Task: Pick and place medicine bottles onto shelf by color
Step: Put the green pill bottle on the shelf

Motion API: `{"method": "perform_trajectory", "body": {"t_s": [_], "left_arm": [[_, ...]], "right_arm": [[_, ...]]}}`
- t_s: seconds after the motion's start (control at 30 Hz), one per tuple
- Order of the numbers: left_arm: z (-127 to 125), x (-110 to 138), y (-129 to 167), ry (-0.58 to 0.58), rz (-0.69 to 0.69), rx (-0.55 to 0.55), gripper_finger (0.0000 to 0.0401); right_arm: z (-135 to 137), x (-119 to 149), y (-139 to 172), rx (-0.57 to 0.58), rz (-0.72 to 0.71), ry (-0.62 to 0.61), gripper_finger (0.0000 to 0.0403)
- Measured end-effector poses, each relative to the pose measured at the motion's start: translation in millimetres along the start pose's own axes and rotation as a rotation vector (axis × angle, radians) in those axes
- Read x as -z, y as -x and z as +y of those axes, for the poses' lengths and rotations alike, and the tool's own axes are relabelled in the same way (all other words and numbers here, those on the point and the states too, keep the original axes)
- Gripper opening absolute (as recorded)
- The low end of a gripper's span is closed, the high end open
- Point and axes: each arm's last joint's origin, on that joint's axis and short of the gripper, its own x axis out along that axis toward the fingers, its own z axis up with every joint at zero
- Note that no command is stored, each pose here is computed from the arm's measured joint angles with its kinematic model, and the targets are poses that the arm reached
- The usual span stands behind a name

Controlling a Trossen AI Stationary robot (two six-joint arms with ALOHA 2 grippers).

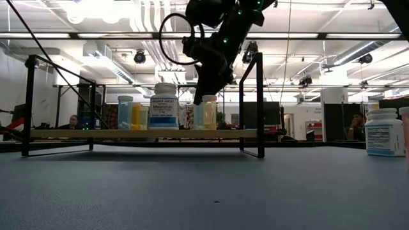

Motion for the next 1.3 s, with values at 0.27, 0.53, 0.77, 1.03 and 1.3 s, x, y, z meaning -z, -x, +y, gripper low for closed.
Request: {"method": "perform_trajectory", "body": {"t_s": [0.27,0.53,0.77,1.03,1.3], "left_arm": [[0,0,0,-0.001,0.000,0.000,0.0000],[0,0,0,-0.008,0.001,0.001,0.0000],[0,0,0,-0.009,0.001,0.001,0.0000],[0,0,0,-0.009,0.000,0.001,0.0000],[0,0,0,-0.009,0.001,0.001,0.0000]], "right_arm": [[-1,-13,16,0.000,-0.026,0.021,0.0168],[-2,-17,20,0.002,-0.042,0.071,0.0100],[-2,-11,13,0.020,-0.017,0.083,0.0015],[-1,-9,8,0.019,-0.031,0.082,0.0012],[-1,-5,4,0.019,-0.023,0.083,0.0012]]}}
